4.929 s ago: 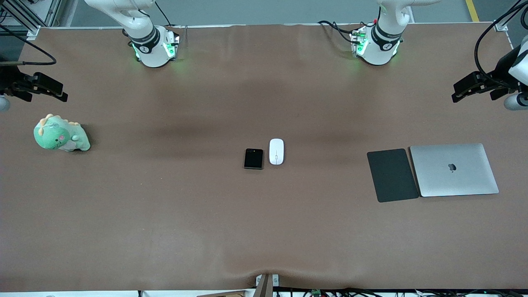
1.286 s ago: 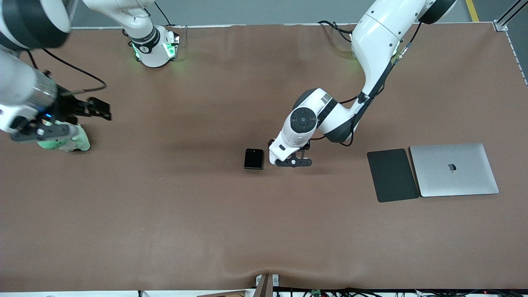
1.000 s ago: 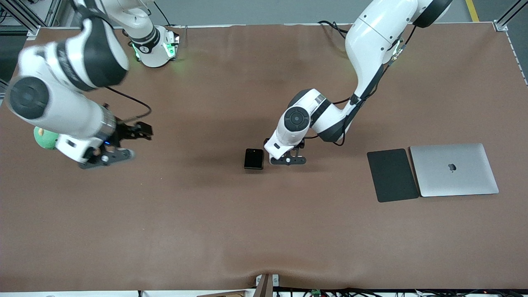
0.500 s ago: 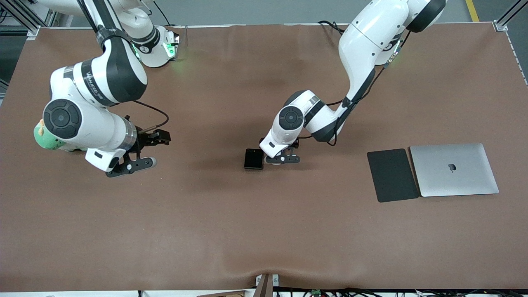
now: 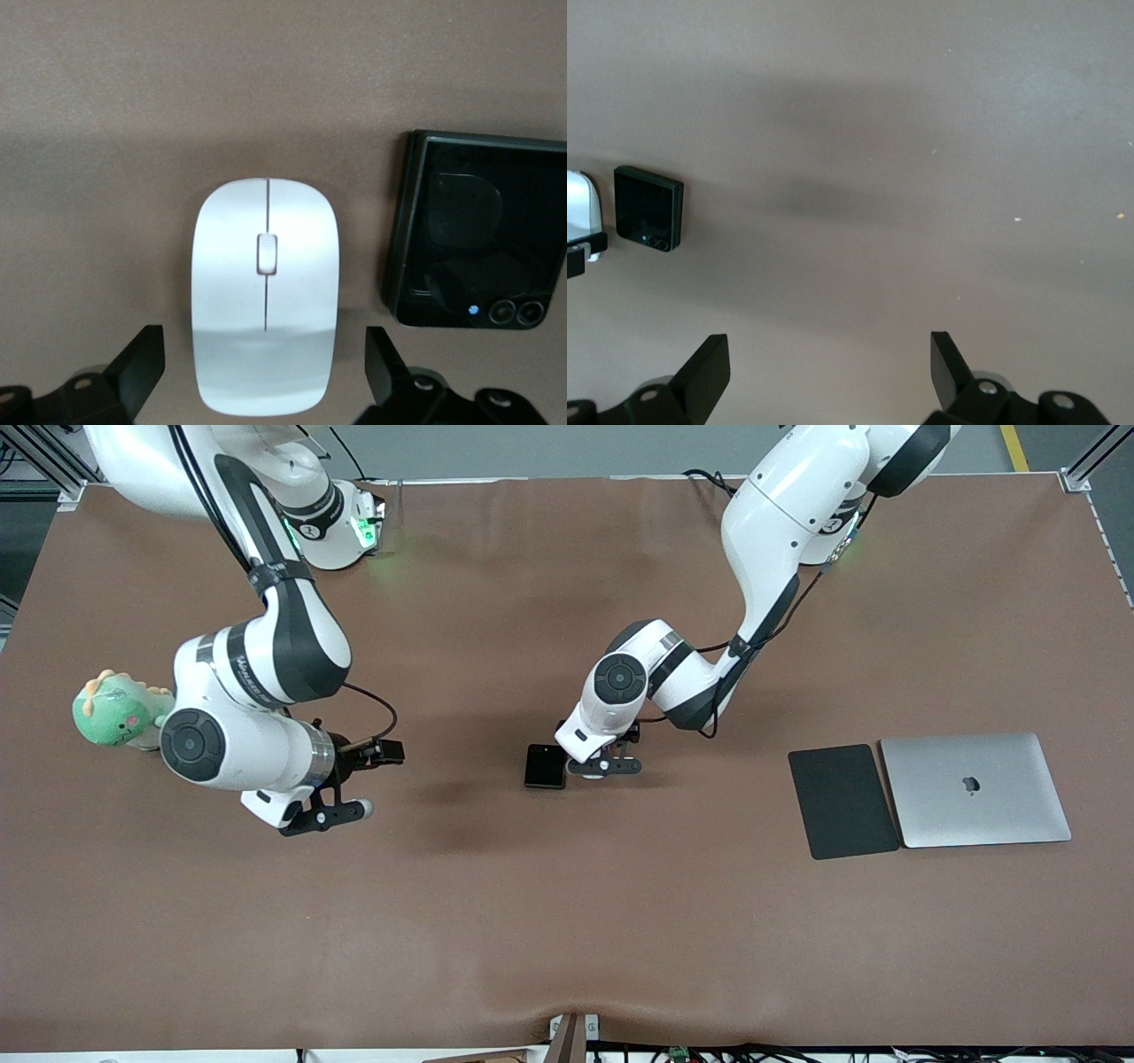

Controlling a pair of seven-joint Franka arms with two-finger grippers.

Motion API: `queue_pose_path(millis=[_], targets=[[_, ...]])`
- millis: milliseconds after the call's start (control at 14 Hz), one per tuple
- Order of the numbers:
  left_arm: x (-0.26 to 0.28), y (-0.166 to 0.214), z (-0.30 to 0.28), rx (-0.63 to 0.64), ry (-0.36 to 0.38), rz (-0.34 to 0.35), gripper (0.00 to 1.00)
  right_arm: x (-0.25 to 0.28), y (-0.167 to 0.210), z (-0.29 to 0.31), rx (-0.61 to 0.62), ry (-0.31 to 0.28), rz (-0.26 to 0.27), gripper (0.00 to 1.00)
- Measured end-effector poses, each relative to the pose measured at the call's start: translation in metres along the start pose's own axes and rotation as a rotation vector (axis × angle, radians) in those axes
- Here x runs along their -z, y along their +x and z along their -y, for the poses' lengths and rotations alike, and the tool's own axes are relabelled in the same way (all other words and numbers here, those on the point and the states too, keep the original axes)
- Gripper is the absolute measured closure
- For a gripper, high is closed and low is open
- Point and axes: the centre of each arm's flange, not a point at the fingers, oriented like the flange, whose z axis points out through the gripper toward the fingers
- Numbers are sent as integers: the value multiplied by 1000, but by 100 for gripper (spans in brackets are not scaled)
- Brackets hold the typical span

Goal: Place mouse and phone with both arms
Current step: 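Lower the left gripper onto the mouse while the right gripper approaches the phone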

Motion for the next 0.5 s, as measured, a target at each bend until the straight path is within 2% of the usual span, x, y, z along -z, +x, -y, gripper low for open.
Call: queue_pose_path(millis=[214, 357, 500], targets=[[-2, 3, -3, -2, 0, -9, 0, -5, 1, 1, -63, 15, 5, 0], [-1, 4, -3, 0, -1, -13, 4, -11, 2, 10, -106, 18, 14, 0], [-1, 5, -3, 0, -1, -13, 8, -20, 4, 30, -121, 13, -2, 0]])
